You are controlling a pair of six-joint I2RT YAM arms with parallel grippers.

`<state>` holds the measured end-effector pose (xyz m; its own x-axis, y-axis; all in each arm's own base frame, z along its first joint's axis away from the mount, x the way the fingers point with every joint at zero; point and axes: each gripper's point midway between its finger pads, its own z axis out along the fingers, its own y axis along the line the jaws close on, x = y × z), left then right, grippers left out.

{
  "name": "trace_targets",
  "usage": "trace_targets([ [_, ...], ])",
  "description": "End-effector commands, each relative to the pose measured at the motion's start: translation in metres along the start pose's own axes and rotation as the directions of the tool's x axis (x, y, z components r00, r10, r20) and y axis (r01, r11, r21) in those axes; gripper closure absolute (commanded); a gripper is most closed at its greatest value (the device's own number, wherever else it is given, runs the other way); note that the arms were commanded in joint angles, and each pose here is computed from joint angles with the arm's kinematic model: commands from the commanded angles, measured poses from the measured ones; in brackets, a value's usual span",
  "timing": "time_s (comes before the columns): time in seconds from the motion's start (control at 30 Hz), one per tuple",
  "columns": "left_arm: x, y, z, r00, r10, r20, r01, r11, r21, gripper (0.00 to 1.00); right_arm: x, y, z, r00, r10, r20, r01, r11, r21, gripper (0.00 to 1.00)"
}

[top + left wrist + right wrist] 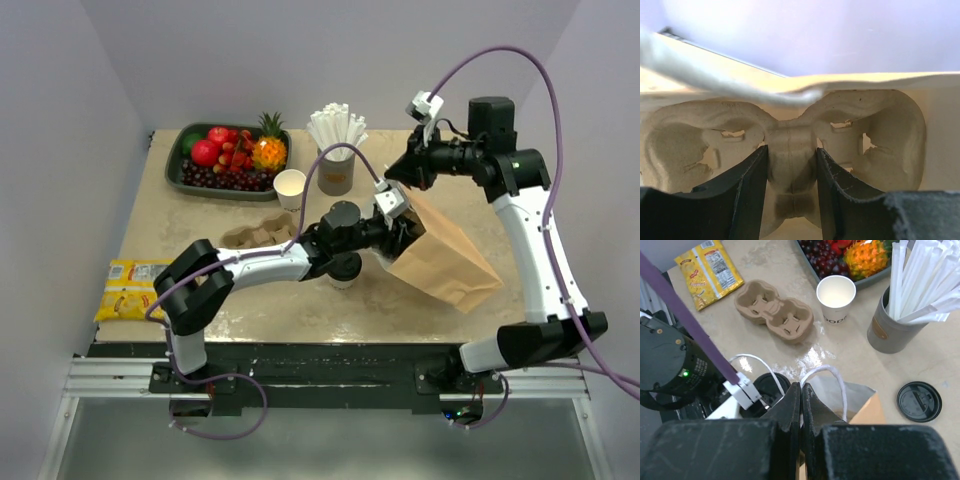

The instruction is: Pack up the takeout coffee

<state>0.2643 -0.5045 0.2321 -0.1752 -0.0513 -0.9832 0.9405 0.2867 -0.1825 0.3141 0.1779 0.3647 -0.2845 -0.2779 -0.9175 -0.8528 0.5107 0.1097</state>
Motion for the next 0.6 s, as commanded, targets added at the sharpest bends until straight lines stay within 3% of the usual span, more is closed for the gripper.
trace_targets([
  [0.0,-0.068,0.016,-0.011,0.983,0.138,0.124,-0.124,0.986,-0.111,0.84,-0.035,-0.003,-0.005,0.991,-0.120,0.066,0.119,0.993,0.025,1.00],
  [0.4,-0.039,0.053,0.001,0.984,0.124,0.132,-0.087,0.963,-0.256,0.83,0.026,-0.020,-0.017,0.966,-0.211,-0.148,0.229,0.967,0.116,1.00],
  [0.57,-0.042,0.048,0.005,0.980,0.056,0.189,-0.017,0.979,-0.201,0.82,0.029,-0.032,-0.025,0.964,-0.210,-0.164,0.243,0.945,0.219,1.00],
])
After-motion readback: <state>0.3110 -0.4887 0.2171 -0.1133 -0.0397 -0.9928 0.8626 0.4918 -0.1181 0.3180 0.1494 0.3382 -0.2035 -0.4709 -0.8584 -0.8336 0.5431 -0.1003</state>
